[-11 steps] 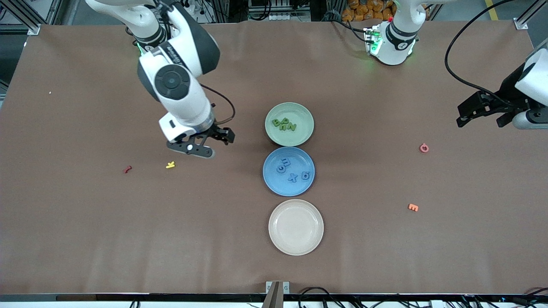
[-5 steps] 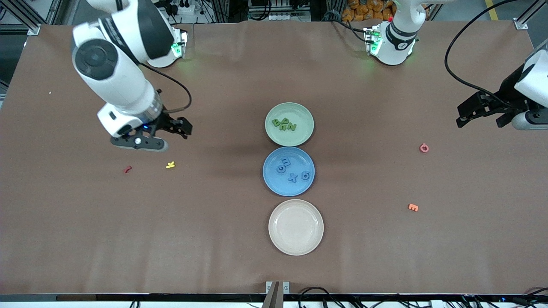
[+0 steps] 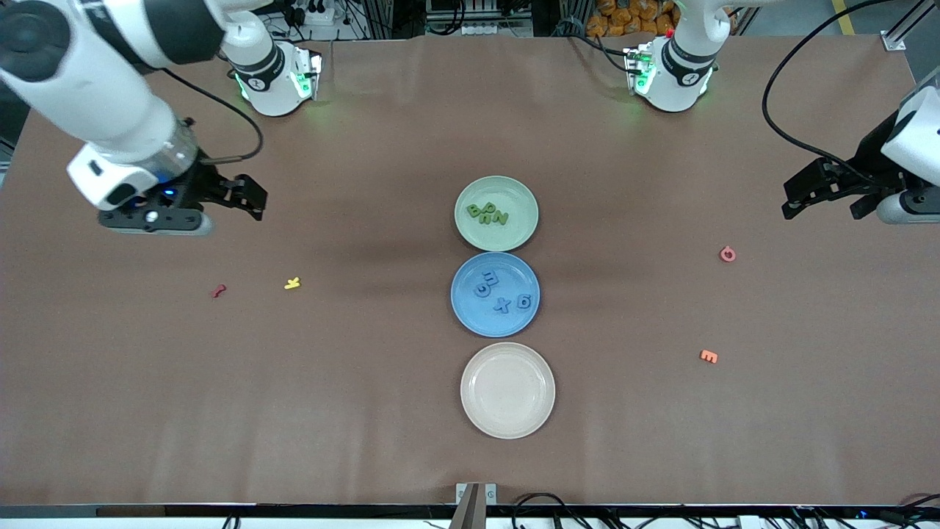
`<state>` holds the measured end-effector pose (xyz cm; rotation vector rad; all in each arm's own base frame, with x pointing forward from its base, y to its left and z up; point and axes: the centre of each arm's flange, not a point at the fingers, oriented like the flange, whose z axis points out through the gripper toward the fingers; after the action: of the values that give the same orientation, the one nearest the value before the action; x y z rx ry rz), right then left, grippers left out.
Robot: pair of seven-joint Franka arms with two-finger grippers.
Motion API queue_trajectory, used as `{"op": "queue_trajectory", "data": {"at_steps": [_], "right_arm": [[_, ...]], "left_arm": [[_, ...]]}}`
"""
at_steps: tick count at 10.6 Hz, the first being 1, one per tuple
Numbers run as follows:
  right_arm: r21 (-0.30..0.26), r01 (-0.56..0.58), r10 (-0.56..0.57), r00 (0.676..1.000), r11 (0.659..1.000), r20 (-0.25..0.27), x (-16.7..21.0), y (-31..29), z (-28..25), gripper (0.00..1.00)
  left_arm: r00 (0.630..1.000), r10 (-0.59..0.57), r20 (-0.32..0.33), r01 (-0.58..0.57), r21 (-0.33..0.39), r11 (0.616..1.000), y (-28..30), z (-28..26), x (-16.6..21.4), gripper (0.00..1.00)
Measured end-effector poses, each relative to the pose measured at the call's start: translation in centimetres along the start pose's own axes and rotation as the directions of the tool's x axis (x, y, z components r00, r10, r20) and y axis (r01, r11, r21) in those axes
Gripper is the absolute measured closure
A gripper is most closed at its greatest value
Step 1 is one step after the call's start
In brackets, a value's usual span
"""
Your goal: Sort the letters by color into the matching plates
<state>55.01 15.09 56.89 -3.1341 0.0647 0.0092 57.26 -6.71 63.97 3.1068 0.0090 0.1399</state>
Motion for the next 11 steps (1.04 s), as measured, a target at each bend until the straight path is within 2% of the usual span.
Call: {"op": "queue_trajectory", "data": {"at_steps": [2, 5, 7, 10, 11], "right_arm": [[0.057, -0.023, 0.025, 0.999, 0.998, -0.032, 0.4, 3.6, -3.0, 0.0], [0.056, 0.054, -0.05, 0.996, 0.997, -0.075, 0.7, 9.2, -4.9, 0.0], [0.055, 0.048, -0.042, 0.994, 0.997, -0.099, 0.5, 11.6, -6.3, 0.0], [-0.037, 0.124, -0.127, 0.987, 0.992, -0.096, -0.1, 13.8, -7.6, 0.0], [-0.045, 0.132, -0.135, 0.987, 0.99, -0.087, -0.3, 14.2, -8.2, 0.0]], "left_arm": [[1.0, 0.0, 0.0, 0.0, 0.0, 1.0, 0.0, 0.0, 0.0, 0.0], [1.0, -0.001, 0.0, 0.001, 0.0, 1.0, 0.0, 0.0, 0.0, 0.0], [1.0, -0.001, 0.0, 0.001, 0.0, 1.0, -0.1, 0.0, 0.0, 0.0], [1.0, -0.002, 0.001, 0.002, 0.0, 1.0, -0.1, 0.0, 0.0, 0.0], [1.0, -0.002, 0.001, 0.002, 0.0, 1.0, -0.1, 0.0, 0.0, 0.0]]}}
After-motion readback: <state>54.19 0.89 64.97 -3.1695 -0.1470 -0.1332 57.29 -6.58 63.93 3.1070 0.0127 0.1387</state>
